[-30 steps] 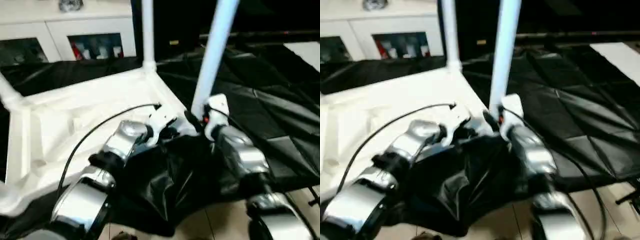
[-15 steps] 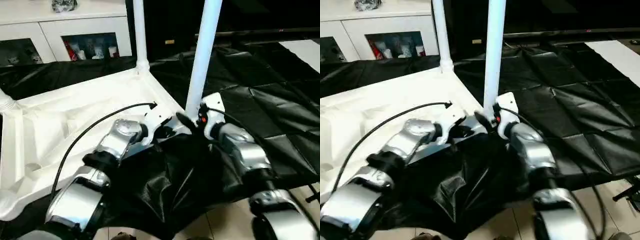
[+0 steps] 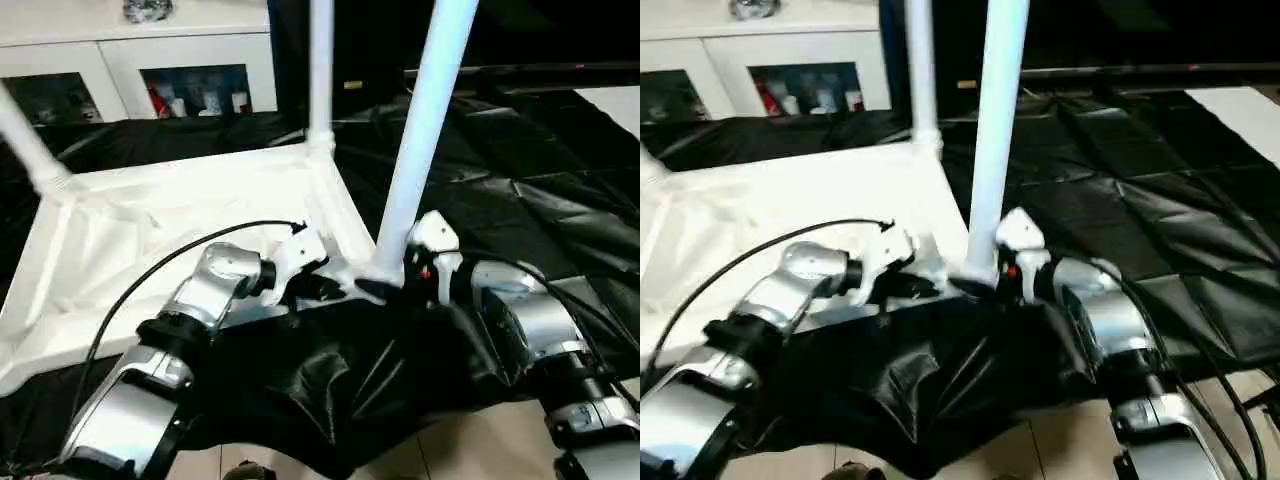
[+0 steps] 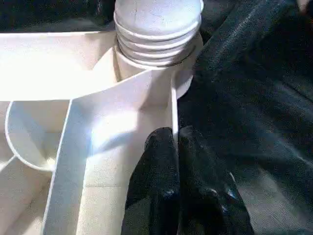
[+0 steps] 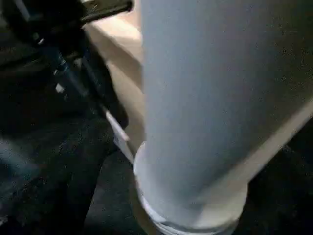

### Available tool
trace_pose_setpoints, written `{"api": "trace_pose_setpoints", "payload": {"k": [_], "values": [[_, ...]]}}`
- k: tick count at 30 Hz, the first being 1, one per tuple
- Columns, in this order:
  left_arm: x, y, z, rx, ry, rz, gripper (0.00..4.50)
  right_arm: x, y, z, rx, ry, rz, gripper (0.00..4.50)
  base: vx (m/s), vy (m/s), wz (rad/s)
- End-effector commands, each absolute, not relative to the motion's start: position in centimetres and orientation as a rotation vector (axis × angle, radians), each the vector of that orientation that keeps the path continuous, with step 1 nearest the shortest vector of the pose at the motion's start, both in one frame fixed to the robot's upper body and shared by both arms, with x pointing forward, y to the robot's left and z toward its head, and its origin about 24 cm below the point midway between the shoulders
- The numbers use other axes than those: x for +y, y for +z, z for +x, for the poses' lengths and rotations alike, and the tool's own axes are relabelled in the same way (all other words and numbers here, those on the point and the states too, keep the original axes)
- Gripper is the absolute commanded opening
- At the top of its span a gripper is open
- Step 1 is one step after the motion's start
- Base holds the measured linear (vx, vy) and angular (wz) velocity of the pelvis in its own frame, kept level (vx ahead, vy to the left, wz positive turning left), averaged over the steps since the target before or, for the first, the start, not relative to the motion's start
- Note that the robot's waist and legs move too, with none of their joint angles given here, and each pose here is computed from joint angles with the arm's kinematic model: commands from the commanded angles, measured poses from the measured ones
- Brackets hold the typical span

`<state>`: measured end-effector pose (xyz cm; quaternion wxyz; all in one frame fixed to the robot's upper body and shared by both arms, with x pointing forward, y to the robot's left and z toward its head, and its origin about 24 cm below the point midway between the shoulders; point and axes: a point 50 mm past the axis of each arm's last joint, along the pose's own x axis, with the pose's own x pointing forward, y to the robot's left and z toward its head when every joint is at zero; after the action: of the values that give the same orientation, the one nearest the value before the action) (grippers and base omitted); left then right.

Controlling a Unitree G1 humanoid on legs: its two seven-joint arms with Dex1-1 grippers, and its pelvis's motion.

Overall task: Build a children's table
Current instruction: Rotate leg to tighten

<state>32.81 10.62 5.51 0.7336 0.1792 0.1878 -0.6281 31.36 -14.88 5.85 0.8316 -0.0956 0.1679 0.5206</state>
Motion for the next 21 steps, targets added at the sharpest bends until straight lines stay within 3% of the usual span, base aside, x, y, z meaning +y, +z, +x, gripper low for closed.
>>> {"api": "trace_pose_setpoints", "payload": {"k": [1,12,13,21], "values": [[10.0,6.6,32.6,0.355,-1.456,0.418,0.00,-14.7,6.0,31.0,0.363,1.149,-0.196,3.97,0.000,0.000,0.00],[11.1,6.3,32.0,0.385,-1.479,0.433,0.00,-15.2,6.0,30.3,0.369,1.187,-0.180,3.05,0.000,0.000,0.00],[11.1,6.3,32.0,0.385,-1.480,0.433,0.00,-15.2,6.0,30.3,0.369,1.188,-0.179,2.81,0.000,0.000,0.00],[9.5,6.5,32.8,0.348,-1.390,0.373,0.00,-14.0,4.9,30.0,0.376,1.145,-0.114,2.70,0.000,0.000,0.00]]}}
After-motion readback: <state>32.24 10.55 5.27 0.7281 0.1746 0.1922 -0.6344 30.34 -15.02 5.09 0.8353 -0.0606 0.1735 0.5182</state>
